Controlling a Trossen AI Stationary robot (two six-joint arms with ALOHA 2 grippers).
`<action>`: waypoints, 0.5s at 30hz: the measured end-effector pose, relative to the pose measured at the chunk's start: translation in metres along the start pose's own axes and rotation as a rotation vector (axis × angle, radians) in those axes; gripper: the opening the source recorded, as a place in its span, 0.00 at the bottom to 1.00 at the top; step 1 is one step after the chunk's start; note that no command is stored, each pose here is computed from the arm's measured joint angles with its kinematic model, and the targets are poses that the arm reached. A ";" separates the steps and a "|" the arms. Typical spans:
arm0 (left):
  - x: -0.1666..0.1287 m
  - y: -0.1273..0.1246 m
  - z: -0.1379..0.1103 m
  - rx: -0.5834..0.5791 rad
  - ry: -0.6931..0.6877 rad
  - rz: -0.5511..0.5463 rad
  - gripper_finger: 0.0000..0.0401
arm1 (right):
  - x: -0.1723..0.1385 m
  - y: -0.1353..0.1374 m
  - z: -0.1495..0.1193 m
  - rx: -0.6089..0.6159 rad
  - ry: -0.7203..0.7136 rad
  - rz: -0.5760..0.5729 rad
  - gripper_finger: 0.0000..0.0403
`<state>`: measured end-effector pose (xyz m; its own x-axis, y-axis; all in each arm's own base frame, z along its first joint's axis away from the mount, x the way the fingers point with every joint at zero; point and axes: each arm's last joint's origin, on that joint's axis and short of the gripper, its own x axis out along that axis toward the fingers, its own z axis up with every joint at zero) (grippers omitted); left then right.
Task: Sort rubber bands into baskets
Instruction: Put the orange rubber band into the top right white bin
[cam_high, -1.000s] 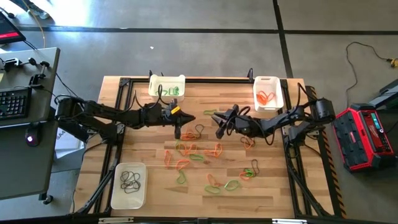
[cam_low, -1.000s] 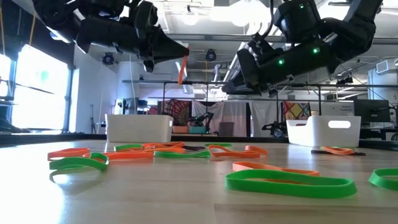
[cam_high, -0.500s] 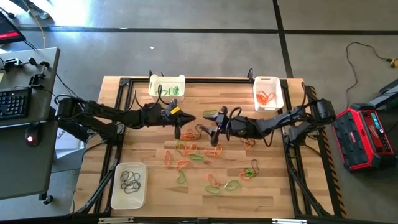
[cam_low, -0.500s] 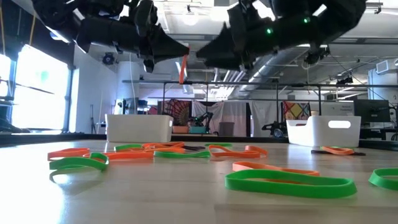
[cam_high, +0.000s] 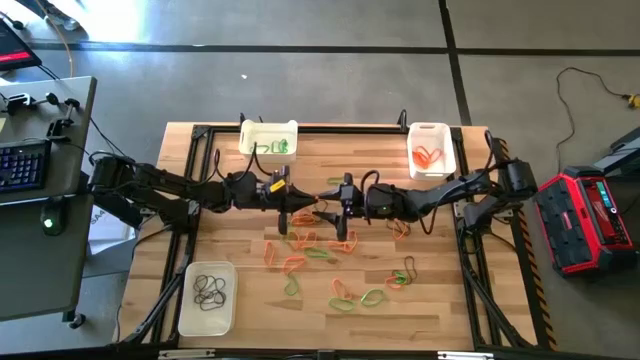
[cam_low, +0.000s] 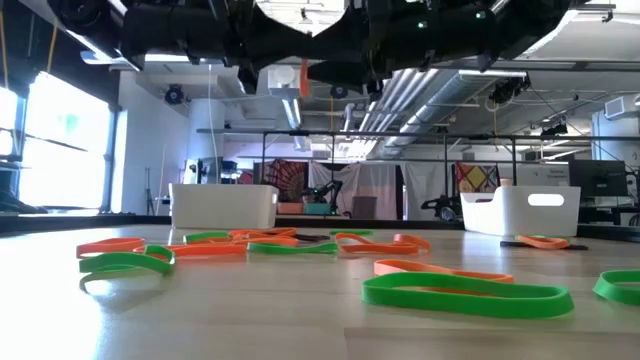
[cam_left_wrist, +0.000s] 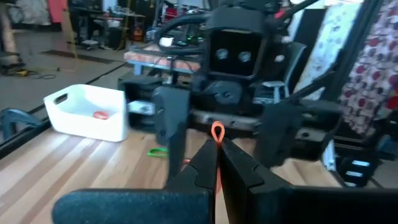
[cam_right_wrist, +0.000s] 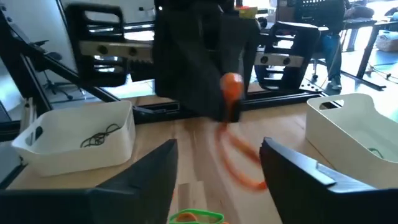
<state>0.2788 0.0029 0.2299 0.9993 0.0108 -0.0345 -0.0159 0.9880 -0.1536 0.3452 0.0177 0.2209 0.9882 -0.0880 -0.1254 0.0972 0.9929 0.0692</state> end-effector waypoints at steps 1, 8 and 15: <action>0.000 -0.001 0.001 0.000 0.000 -0.014 0.00 | 0.002 0.001 0.000 -0.001 0.001 0.002 0.49; 0.000 -0.005 0.000 0.008 0.000 -0.021 0.01 | 0.007 0.003 0.001 -0.002 0.004 0.000 0.13; 0.000 -0.007 -0.001 0.021 0.001 0.033 0.11 | 0.006 0.004 -0.003 0.007 0.043 -0.033 0.03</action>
<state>0.2792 -0.0044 0.2302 0.9983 0.0430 -0.0404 -0.0480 0.9901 -0.1320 0.3510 0.0217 0.2177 0.9785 -0.1172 -0.1699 0.1307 0.9889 0.0707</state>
